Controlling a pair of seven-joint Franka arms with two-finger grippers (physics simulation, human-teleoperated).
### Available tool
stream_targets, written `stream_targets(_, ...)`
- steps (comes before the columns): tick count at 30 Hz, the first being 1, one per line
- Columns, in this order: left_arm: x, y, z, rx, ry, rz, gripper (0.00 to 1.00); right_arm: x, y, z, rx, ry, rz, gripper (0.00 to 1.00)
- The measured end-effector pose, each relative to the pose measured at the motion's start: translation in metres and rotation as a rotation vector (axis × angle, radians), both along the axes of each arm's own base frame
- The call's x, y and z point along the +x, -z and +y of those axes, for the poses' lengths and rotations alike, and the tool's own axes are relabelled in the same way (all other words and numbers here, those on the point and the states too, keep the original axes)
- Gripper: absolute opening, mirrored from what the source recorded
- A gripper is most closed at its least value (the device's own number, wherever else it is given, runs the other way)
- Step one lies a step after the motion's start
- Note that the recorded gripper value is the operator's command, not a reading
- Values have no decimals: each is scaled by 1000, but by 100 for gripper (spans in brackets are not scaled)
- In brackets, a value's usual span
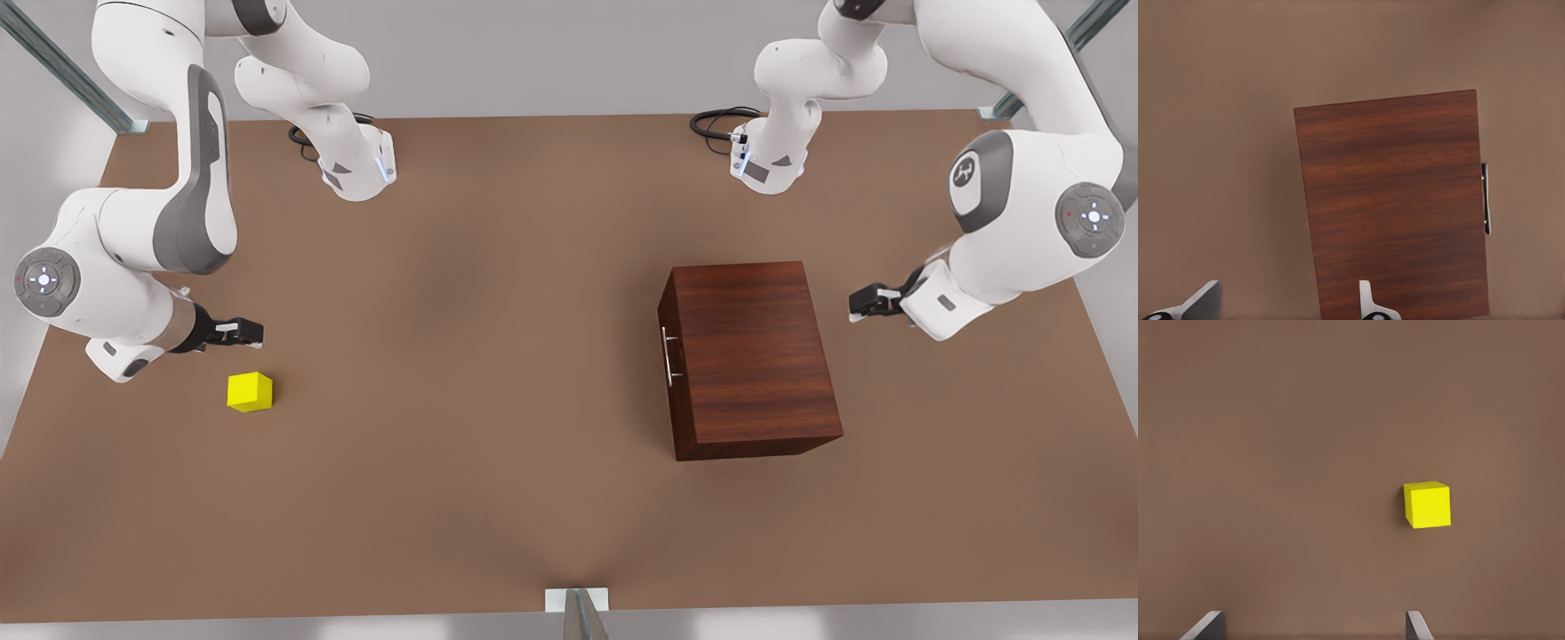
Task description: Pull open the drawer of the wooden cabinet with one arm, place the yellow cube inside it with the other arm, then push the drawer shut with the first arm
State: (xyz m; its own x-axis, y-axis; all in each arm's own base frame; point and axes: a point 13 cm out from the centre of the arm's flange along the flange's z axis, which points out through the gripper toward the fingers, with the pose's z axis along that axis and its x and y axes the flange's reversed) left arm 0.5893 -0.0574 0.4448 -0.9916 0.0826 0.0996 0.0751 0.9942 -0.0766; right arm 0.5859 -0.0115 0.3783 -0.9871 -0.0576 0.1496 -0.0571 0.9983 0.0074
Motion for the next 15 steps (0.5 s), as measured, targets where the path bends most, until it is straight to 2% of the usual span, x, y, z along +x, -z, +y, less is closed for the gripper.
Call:
stream_targets(7,1,-1,-11,-6,19,-12,100,-4,1,-2,-1,-3,14,100)
stream_targets(9,-6,2,-58,37,113,-13,100,-5,3,-5,-3,-1,21,100)
stream_targets(12,-36,14,-173,109,308,-19,100,-7,9,-3,-4,-6,39,100)
stream_targets(15,-48,33,-218,150,347,-8,100,-11,21,-2,-7,-10,68,100)
